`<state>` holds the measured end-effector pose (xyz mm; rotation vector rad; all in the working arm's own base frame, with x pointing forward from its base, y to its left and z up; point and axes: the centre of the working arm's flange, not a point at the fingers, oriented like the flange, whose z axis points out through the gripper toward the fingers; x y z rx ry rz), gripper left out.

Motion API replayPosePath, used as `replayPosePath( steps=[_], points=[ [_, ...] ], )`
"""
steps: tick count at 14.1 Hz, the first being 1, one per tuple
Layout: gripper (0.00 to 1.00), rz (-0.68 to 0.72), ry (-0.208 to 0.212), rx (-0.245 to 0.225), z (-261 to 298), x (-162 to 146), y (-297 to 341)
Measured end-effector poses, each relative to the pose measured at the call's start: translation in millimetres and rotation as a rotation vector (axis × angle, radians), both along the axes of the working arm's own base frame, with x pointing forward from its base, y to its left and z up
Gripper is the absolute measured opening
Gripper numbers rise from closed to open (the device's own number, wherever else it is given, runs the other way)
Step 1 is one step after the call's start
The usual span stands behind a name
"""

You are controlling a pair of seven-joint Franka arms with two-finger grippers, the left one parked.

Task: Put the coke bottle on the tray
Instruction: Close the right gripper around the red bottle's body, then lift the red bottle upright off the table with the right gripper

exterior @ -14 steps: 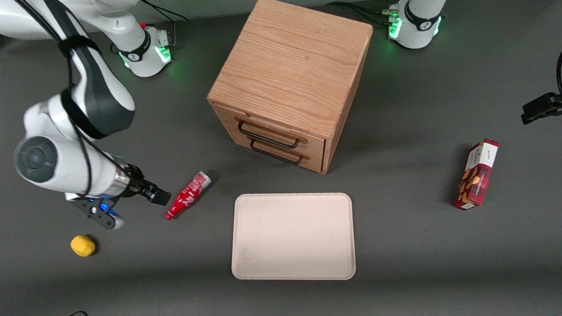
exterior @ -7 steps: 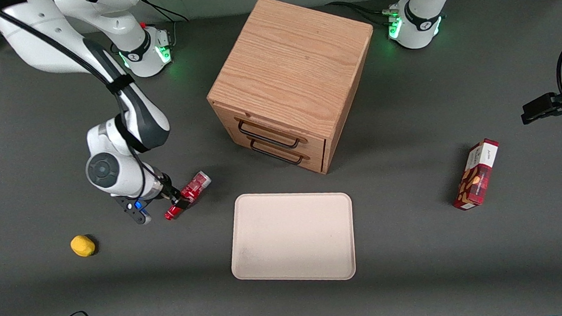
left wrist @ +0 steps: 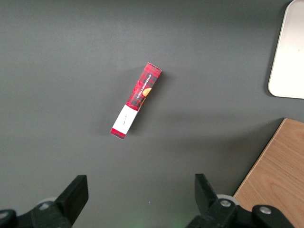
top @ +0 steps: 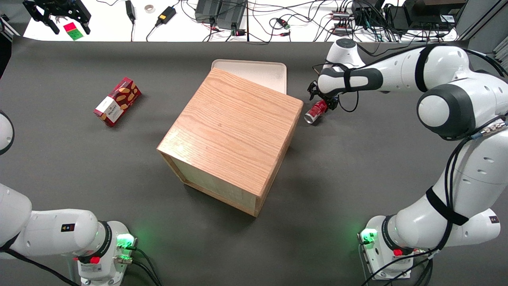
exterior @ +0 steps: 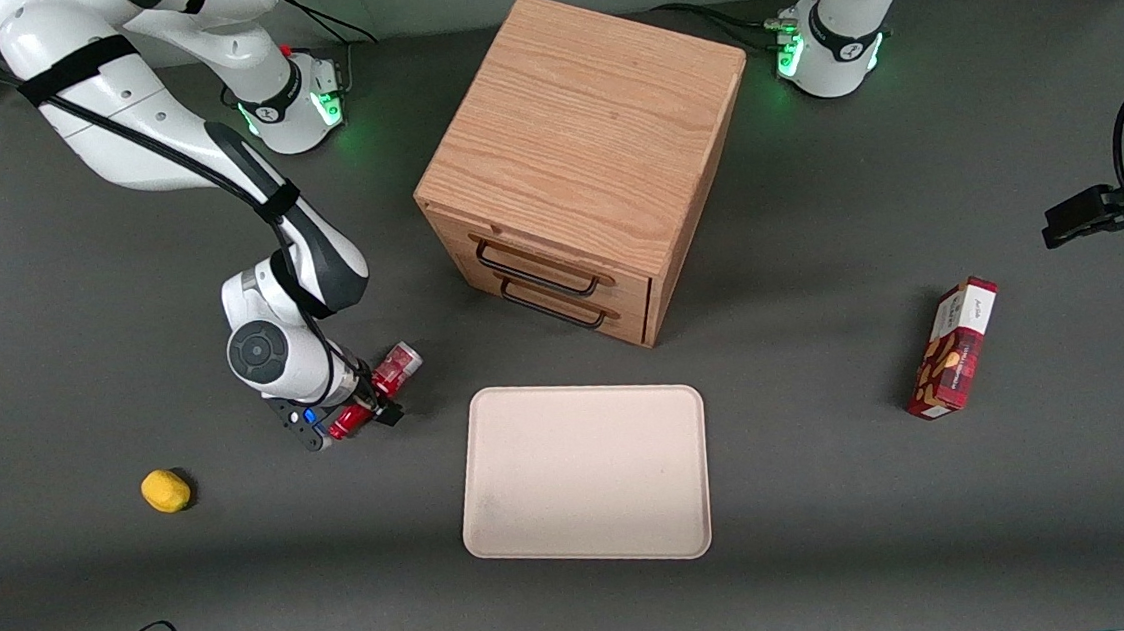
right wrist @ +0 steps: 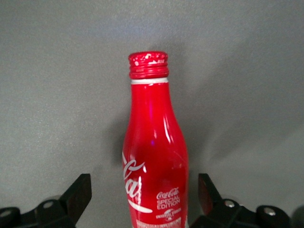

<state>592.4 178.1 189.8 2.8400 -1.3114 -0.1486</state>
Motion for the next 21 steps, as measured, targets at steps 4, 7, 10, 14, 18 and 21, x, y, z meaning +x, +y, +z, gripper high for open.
replayPosePath(
  steps=[4, 7, 10, 14, 18, 21],
  points=[
    [0.82, -0.002, 0.000, 0.001, -1, 0, 1],
    [0.75, 0.000, -0.013, 0.011, -4, 0, 4],
    [0.62, 0.000, -0.010, 0.017, -11, -1, 6],
    [0.56, 0.002, -0.021, 0.019, -7, 2, 8],
    [0.56, 0.003, -0.031, 0.009, 32, 24, 11],
    [0.56, 0.031, -0.057, -0.001, 98, 42, 16]
  ],
)
